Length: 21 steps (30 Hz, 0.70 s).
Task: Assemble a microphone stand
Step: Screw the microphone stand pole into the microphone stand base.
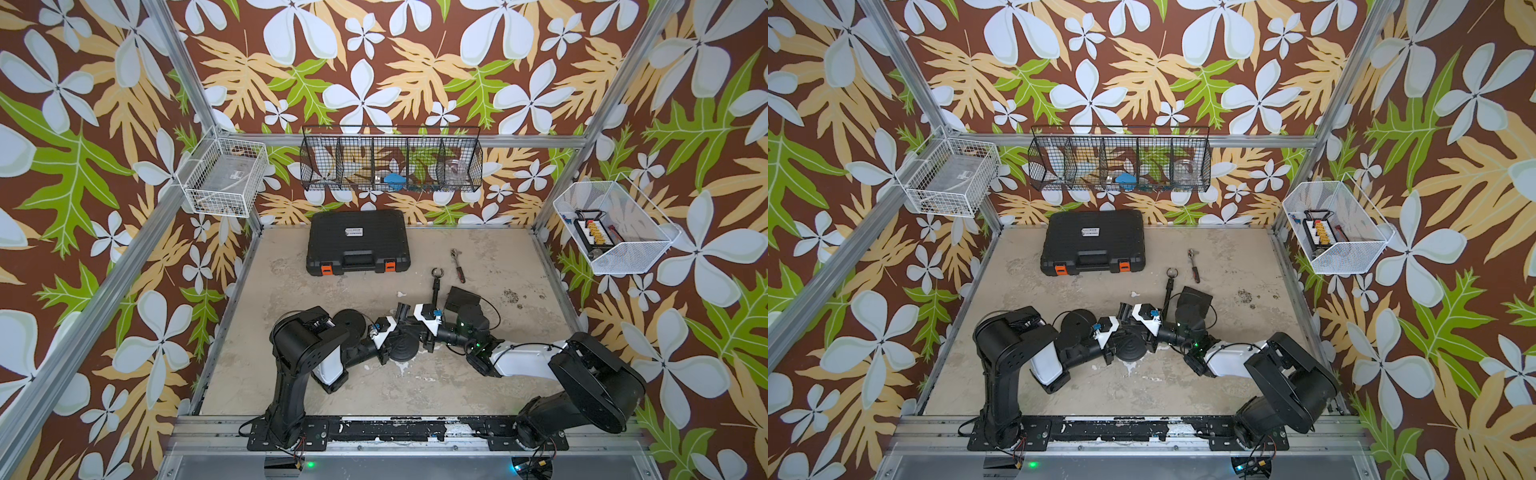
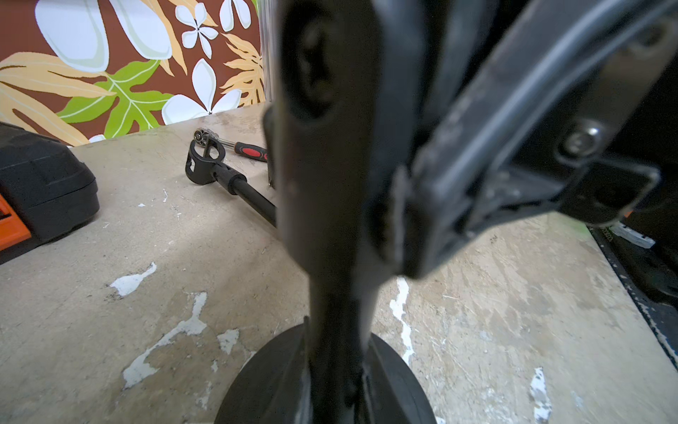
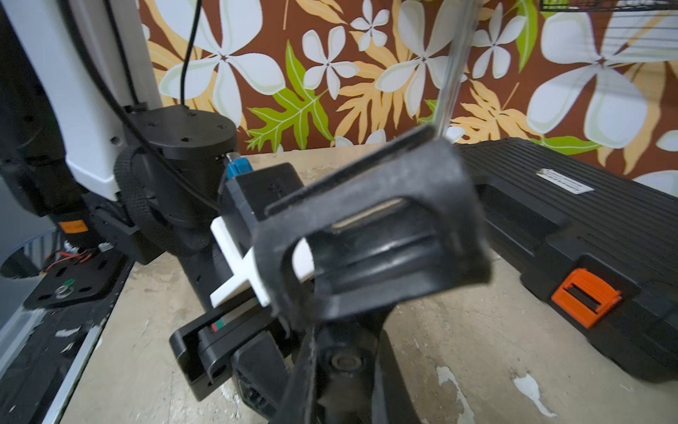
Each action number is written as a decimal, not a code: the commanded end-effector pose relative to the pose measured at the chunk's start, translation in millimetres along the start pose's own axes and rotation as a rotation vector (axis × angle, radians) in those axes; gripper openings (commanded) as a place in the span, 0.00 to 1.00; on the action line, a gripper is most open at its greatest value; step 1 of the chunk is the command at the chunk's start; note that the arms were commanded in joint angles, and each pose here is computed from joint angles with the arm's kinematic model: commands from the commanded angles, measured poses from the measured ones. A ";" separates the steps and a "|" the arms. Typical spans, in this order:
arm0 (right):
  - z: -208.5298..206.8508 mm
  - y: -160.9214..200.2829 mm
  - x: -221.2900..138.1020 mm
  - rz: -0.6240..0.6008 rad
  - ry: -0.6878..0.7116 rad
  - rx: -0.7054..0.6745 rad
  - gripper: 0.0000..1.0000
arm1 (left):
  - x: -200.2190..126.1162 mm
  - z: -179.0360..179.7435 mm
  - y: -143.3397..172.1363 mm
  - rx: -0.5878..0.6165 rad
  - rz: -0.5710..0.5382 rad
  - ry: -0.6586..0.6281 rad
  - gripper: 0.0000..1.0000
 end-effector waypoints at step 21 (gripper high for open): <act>30.1 39.4 0.7 0.250 0.600 0.156 0.00 | -0.7 -4.2 -37.6 -0.010 -0.155 0.017 0.26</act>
Point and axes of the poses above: each gripper's point midway between its finger pads, its own x axis out along the fingers, its own z axis along the line the jaws close on, y = z × x, the point moved 5 cm from there along -x, back along the fingers, and after that the axes turned 8 degrees about -x, right-handed, at the moved point
